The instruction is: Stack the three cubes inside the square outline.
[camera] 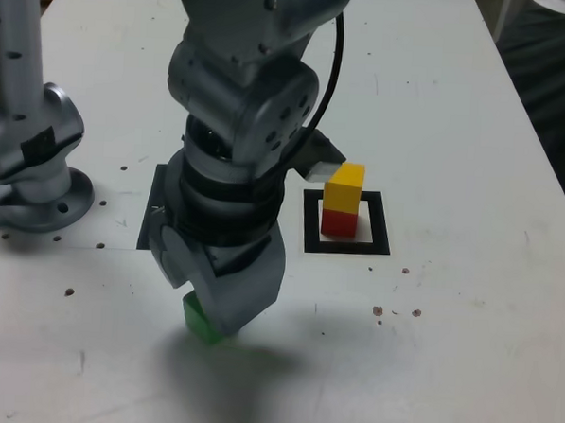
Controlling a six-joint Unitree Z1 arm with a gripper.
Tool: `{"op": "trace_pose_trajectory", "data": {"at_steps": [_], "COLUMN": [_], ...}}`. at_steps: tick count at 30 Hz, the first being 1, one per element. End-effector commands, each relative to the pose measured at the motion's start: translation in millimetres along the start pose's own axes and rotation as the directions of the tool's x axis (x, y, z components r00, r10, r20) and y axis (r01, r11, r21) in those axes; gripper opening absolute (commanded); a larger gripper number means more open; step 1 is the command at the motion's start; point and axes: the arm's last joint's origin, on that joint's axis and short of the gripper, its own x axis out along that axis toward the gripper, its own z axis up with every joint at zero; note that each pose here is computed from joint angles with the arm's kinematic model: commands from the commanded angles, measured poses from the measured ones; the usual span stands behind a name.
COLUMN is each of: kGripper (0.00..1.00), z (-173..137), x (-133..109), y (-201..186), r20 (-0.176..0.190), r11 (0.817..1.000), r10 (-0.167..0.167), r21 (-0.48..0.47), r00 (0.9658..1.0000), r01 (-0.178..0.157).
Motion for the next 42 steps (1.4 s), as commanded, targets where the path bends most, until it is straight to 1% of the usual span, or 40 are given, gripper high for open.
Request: {"op": "trace_pose_trajectory", "data": {"at_steps": [1,12,16,21,25,27,30,32,36,38,40,42], "kGripper": [0.99,0.99,0.99,0.95,0.89,0.85,0.73,0.64,0.42,0.34,0.30,0.29], "z": [-2,0,1,2,2,3,4,5,6,6,7,7], "x": [1,14,22,32,38,40,41,42,42,42,43,43], "y": [0,-1,2,6,8,9,9,9,10,10,10,10], "r20": [0.005,-0.002,-0.013,-0.034,-0.044,-0.047,-0.048,-0.048,-0.043,-0.040,-0.038,-0.037], "r11": [1.000,0.999,0.999,0.998,0.997,0.997,0.996,0.996,0.996,0.996,0.996,0.996], "r10": [-0.007,-0.033,-0.041,-0.059,-0.072,-0.077,-0.080,-0.080,-0.078,-0.077,-0.076,-0.077], "r21": [-0.001,-0.004,-0.013,-0.027,-0.034,-0.036,-0.038,-0.039,-0.039,-0.038,-0.037,-0.037], "r00": [1.0000,0.9995,0.9991,0.9977,0.9964,0.9959,0.9956,0.9956,0.9960,0.9962,0.9964,0.9963], "r01": [0.007,0.033,0.041,0.058,0.071,0.075,0.078,0.079,0.077,0.076,0.075,0.075]}}
